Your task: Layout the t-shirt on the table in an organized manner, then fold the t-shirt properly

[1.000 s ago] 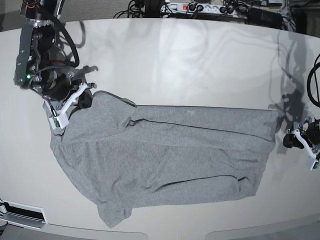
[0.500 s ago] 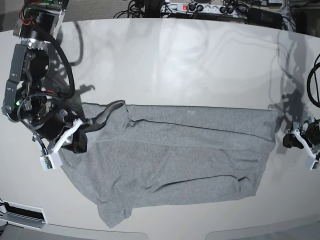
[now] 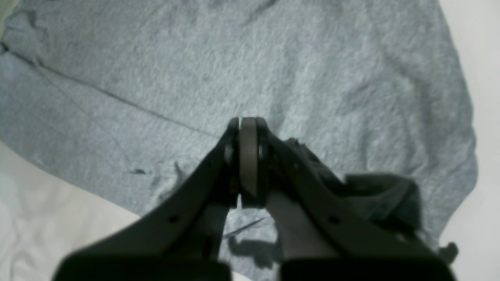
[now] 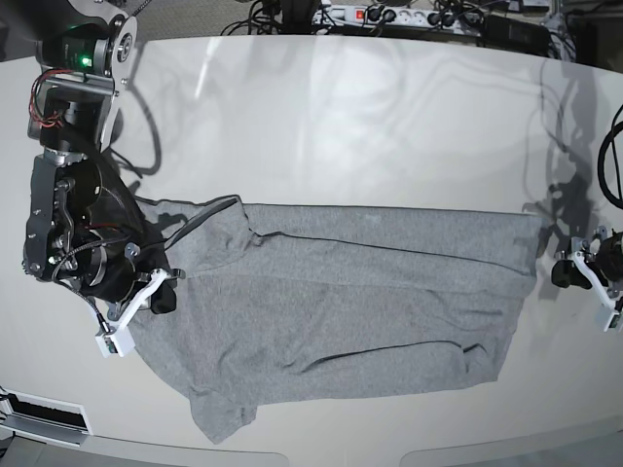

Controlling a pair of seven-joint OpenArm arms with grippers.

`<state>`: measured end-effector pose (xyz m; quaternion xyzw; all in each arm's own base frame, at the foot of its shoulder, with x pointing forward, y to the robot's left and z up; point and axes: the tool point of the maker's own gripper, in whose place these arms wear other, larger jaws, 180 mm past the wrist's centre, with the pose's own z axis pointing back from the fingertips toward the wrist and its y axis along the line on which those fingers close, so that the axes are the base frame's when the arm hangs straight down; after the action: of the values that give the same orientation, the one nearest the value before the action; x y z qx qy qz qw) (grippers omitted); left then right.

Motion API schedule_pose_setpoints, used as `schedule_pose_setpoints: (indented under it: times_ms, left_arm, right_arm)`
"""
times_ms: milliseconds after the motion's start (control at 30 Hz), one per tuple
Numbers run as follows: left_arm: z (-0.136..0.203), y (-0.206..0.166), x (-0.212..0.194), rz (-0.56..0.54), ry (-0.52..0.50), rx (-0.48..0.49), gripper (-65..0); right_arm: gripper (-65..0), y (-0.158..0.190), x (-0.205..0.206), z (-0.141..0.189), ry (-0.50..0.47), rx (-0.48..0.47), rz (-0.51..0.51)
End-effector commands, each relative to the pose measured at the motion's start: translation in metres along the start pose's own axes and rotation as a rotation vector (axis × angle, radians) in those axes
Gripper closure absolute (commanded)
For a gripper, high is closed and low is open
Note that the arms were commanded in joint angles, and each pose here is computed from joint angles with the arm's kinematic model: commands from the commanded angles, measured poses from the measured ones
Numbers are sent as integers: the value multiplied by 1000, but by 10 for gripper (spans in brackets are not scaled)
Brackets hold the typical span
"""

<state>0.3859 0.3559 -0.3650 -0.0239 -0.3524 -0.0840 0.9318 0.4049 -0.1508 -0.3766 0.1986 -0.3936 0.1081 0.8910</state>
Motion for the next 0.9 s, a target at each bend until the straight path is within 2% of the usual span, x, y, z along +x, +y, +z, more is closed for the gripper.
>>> schedule_pose_setpoints:
  times_ms: [0, 33, 133, 167, 200, 367, 600, 867]
  left_arm:
    - [10, 12, 21, -3, -55, 21, -311]
    - [10, 12, 21, -3, -55, 21, -311]
    - [10, 12, 21, -2, -55, 21, -311]
    - [10, 12, 21, -2, -56, 21, -311]
    - [10, 12, 22, -2, -56, 20, -311]
    - [10, 10, 23, 9, -63, 13, -311]
    - [10, 10, 23, 15, -61, 9, -311]
    - [10, 9, 23, 18, -63, 7, -311]
  right_arm:
    - [0, 0, 28, 8, -66, 25, 26]
    - [-59, 3, 27, 10, -59, 55, 19]
    - [-363, 3, 14, 13, 4, 73, 1]
    - [-427, 2, 9, 14, 26, 71, 1]
    - [-447, 0, 1, 14, 55, 62, -15]
    - [-446, -5, -42, 16, 141, 22, -121]
    - [-446, -2, -74, 16, 101, 7, -184]
    - [-446, 12, -62, 8, 28, 46, -181]
